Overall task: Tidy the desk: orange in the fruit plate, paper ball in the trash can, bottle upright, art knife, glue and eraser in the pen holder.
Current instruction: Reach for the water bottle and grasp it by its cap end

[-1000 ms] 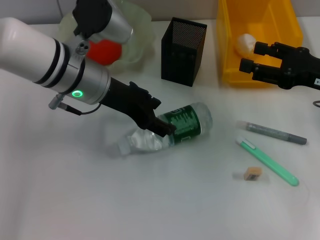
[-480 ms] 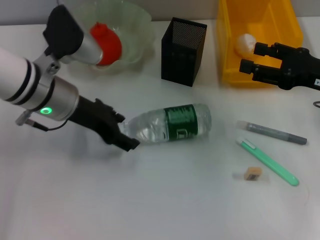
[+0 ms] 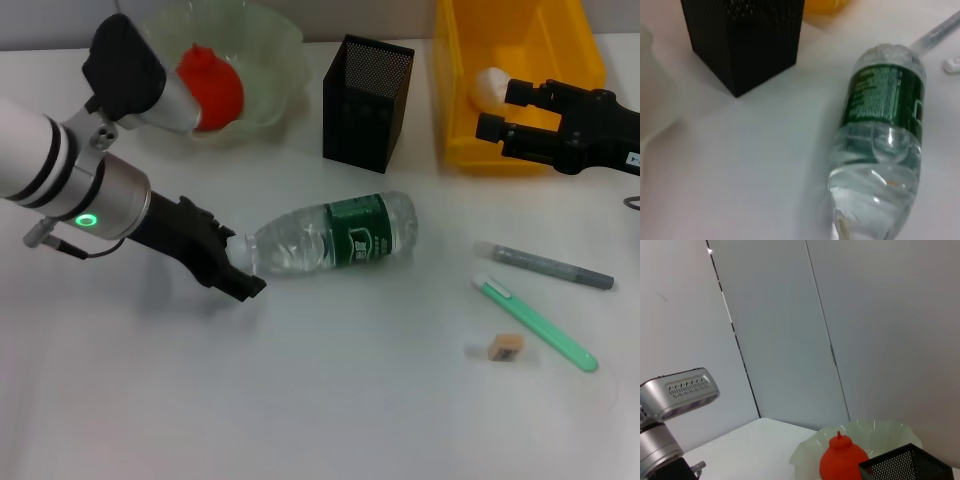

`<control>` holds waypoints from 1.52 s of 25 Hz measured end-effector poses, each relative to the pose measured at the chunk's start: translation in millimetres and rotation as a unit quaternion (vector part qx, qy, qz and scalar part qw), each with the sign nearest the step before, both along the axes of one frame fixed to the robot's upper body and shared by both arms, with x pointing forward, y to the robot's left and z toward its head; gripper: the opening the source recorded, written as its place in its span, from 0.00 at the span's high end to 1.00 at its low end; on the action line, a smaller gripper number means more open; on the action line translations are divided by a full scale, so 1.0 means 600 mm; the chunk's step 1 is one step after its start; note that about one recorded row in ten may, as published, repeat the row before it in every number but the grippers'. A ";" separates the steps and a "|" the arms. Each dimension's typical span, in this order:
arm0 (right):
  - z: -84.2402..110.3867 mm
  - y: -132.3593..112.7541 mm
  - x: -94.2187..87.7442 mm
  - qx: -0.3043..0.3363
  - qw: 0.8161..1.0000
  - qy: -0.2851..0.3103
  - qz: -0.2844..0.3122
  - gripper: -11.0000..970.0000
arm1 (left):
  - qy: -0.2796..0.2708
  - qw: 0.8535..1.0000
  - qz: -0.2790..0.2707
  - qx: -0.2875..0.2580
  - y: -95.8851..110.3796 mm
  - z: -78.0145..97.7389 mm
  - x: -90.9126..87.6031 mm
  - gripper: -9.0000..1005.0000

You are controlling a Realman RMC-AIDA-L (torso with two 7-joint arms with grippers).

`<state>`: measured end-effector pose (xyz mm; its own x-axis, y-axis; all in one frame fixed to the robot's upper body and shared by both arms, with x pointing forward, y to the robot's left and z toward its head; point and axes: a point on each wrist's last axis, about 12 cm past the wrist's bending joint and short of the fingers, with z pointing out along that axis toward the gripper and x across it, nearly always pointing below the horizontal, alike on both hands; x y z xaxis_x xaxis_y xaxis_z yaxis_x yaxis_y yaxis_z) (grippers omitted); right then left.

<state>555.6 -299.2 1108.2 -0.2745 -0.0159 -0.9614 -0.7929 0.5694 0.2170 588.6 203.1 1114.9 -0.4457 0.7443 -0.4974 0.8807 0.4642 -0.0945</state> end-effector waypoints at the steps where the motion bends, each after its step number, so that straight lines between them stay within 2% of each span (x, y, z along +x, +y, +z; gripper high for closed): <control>1: 0.000 0.000 0.000 0.000 1.000 0.000 0.000 0.20 | 0.000 1.000 0.000 0.000 0.000 0.000 0.000 0.17; 8: -0.001 0.001 0.000 0.001 1.000 0.001 0.000 0.20 | -0.022 1.000 -0.005 0.005 -0.011 0.010 0.013 0.17; 12: -0.001 0.000 0.000 0.001 1.000 0.001 -0.001 0.20 | -0.033 0.999 -0.017 0.030 -0.016 0.013 0.020 0.17; 17: -0.001 0.000 0.000 0.001 1.000 0.001 -0.001 0.20 | -0.039 0.998 -0.023 0.037 -0.020 0.013 0.022 0.17; 23: -0.003 0.001 -0.001 0.002 1.000 0.003 -0.001 0.20 | -0.046 0.998 -0.023 0.037 -0.021 0.015 0.025 0.28; 28: -0.003 0.000 -0.001 0.003 1.000 0.003 -0.002 0.20 | -0.050 0.998 -0.030 0.040 -0.024 0.016 0.025 0.51; 38: -0.002 -0.001 -0.001 0.004 1.000 0.002 -0.004 0.20 | -0.108 0.994 -0.005 0.017 -0.003 0.059 0.032 0.58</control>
<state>555.0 -299.6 1106.7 -0.2791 -0.0056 -0.9603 -0.7877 0.5734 0.2255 607.5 201.0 1150.2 -0.3231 0.7667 -0.5548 0.8836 0.4544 0.1134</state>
